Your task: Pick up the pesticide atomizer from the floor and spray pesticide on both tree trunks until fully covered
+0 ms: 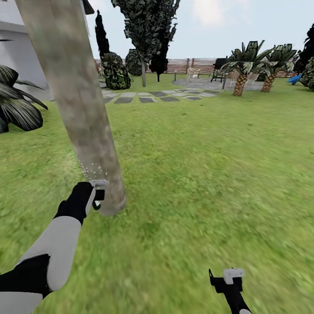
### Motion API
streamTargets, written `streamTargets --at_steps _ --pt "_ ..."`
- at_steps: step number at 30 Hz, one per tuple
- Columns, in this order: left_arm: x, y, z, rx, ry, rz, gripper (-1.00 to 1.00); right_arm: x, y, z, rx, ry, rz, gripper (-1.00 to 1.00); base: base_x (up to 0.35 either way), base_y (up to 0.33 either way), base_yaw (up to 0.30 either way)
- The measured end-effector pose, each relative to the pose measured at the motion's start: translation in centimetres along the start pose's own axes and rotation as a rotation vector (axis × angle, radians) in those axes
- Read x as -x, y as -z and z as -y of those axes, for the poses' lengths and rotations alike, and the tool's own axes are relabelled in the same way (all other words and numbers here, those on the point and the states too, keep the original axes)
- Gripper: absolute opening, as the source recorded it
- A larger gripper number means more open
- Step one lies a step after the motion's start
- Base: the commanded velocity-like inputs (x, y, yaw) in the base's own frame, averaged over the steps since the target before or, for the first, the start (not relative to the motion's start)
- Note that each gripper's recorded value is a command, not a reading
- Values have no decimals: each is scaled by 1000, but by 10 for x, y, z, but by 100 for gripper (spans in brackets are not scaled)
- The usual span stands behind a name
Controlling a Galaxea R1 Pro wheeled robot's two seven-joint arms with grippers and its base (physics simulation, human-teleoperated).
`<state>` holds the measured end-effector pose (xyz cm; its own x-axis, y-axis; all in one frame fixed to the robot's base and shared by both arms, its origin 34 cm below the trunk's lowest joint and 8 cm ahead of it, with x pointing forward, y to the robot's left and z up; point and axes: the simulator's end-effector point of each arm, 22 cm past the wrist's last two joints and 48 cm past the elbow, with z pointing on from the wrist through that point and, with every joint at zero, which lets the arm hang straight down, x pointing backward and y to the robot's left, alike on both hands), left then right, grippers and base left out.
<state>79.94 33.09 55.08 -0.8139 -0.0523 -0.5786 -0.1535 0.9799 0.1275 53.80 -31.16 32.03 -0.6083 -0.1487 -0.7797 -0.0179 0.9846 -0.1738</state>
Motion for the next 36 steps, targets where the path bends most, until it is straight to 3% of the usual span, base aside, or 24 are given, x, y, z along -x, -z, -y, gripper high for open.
streamTargets --at_steps 8,20,36 --pt "0 0 0 0 1 0 -100 0 0 0 0 -1 0 100 107 -269 255" --pt "0 0 -1 1 3 -2 -100 0 0 0 -1 -1 1 100 223 -206 45" --pt "0 0 0 0 2 -2 -100 0 0 1 -1 -1 0 100 184 -222 273"
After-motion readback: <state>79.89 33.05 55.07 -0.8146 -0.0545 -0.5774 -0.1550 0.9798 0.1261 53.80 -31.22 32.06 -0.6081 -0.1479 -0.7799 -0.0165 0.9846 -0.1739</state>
